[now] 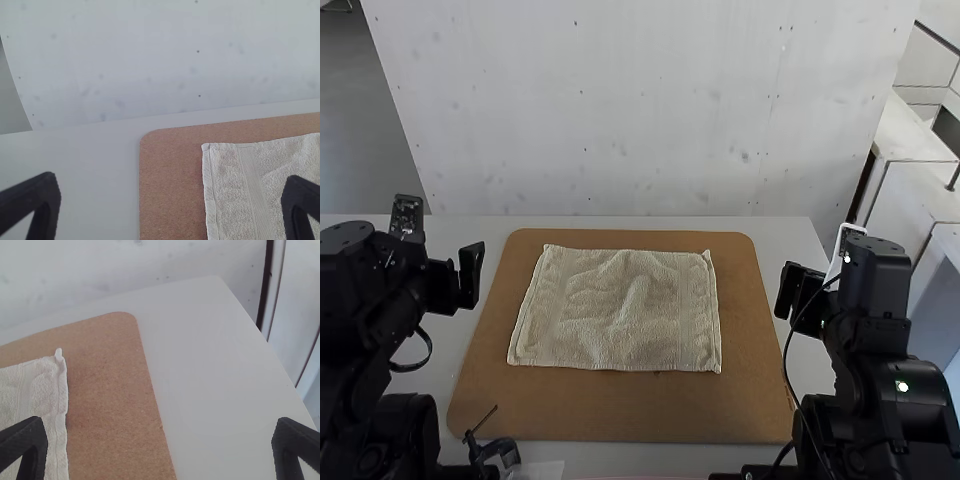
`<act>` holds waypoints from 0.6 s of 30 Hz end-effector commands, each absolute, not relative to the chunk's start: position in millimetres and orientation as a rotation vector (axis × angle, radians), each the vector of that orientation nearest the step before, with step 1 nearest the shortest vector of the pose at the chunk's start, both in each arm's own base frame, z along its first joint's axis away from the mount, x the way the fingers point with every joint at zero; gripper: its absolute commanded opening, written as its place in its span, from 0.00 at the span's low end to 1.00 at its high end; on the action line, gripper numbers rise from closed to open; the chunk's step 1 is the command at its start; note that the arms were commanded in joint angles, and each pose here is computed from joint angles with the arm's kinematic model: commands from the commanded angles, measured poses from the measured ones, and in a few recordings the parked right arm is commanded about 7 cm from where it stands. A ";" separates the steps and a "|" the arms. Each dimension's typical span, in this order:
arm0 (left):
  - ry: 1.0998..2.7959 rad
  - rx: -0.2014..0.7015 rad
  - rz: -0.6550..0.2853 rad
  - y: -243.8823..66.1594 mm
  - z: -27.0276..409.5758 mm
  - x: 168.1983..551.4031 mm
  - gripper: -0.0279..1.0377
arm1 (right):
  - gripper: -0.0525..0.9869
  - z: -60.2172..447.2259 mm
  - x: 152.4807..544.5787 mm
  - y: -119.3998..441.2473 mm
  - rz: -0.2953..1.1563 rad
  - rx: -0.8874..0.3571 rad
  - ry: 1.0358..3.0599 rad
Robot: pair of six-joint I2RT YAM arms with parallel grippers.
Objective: Fold the towel.
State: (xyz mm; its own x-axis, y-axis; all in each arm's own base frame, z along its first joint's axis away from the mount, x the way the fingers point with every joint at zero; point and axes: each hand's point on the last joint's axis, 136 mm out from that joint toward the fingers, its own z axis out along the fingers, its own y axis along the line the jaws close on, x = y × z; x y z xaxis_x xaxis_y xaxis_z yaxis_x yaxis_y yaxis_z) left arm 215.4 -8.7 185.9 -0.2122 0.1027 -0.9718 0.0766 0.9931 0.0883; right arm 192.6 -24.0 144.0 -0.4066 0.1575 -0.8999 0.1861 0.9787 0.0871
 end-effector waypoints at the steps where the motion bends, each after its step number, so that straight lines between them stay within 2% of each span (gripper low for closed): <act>1: 1.739 0.093 0.073 -0.3 198.4 216.5 0.94 | 0.98 163.2 199.5 -26.0 -0.055 0.215 1.911; 18: 1.742 0.096 0.067 -1.4 198.0 216.4 0.94 | 0.98 162.9 199.7 -25.5 -0.052 0.213 1.913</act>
